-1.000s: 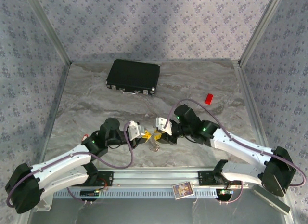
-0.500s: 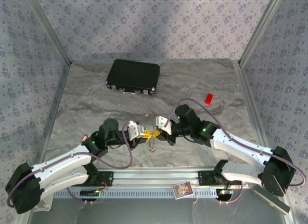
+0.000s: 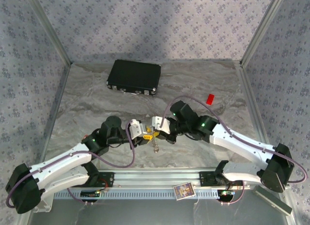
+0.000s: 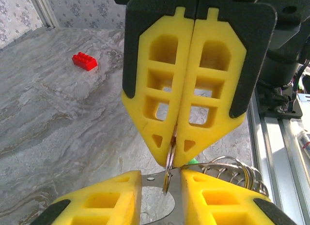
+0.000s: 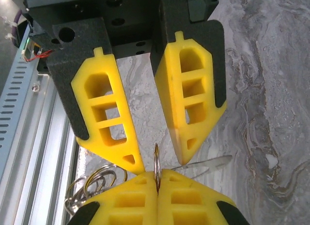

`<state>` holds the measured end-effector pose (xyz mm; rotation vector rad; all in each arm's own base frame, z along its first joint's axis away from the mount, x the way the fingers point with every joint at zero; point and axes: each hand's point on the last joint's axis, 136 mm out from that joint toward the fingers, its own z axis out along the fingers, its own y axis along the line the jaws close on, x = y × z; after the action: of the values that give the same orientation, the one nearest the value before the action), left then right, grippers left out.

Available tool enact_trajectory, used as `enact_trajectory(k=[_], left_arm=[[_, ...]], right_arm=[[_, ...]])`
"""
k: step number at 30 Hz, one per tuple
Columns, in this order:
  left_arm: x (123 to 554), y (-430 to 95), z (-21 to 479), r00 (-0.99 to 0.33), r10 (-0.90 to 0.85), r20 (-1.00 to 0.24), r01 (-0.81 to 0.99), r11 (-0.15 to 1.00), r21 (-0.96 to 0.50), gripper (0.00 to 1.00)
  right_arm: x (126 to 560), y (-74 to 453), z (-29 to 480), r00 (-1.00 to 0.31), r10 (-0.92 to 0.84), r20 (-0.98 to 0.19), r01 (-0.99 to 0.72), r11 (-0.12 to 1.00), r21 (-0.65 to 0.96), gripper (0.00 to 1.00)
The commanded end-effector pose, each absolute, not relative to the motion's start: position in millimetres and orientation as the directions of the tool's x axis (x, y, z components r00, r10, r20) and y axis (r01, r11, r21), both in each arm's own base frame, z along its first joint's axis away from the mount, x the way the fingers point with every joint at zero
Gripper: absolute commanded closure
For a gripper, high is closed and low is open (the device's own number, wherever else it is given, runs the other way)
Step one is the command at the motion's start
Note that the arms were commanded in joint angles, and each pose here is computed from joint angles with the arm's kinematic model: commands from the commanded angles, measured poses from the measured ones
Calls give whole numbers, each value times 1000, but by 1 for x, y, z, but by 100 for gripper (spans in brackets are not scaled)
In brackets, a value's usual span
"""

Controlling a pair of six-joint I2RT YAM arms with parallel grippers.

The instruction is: Put the keys on the keyring

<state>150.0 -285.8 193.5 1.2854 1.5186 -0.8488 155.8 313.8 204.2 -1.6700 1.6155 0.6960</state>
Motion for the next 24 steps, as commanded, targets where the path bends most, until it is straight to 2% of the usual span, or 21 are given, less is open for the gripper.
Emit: enact_trajectory(k=[1, 3, 7, 8, 11, 12, 19, 24], left_arm=[[148, -290, 201, 23, 330, -944, 979, 184, 88, 75], [148, -290, 202, 28, 328, -944, 979, 180, 91, 81], [146, -290, 201, 34, 331, -943, 981, 168, 95, 100], [145, -290, 201, 35, 330, -943, 981, 166, 95, 100], [144, -289, 201, 34, 318, -948, 982, 165, 91, 100], [143, -289, 202, 34, 307, -951, 982, 166, 89, 100], [141, -290, 206, 35, 227, -973, 981, 178, 77, 100], [140, -290, 206, 26, 214, -977, 982, 177, 65, 100]], right_arm=[[153, 312, 206, 123, -663, -738, -989, -17, -150, 100], [153, 314, 208, 134, -667, -733, -988, -29, -155, 100], [150, 316, 211, 138, -657, -741, -988, -39, -149, 100], [151, 315, 212, 130, -651, -748, -989, -31, -146, 97], [153, 312, 214, 94, -611, -786, -993, -6, -115, 77], [154, 311, 214, 77, -590, -804, -995, 5, -100, 75], [154, 311, 215, 26, -469, -883, -998, 41, -51, 70], [154, 313, 212, 1, -440, -898, -999, 47, -24, 69]])
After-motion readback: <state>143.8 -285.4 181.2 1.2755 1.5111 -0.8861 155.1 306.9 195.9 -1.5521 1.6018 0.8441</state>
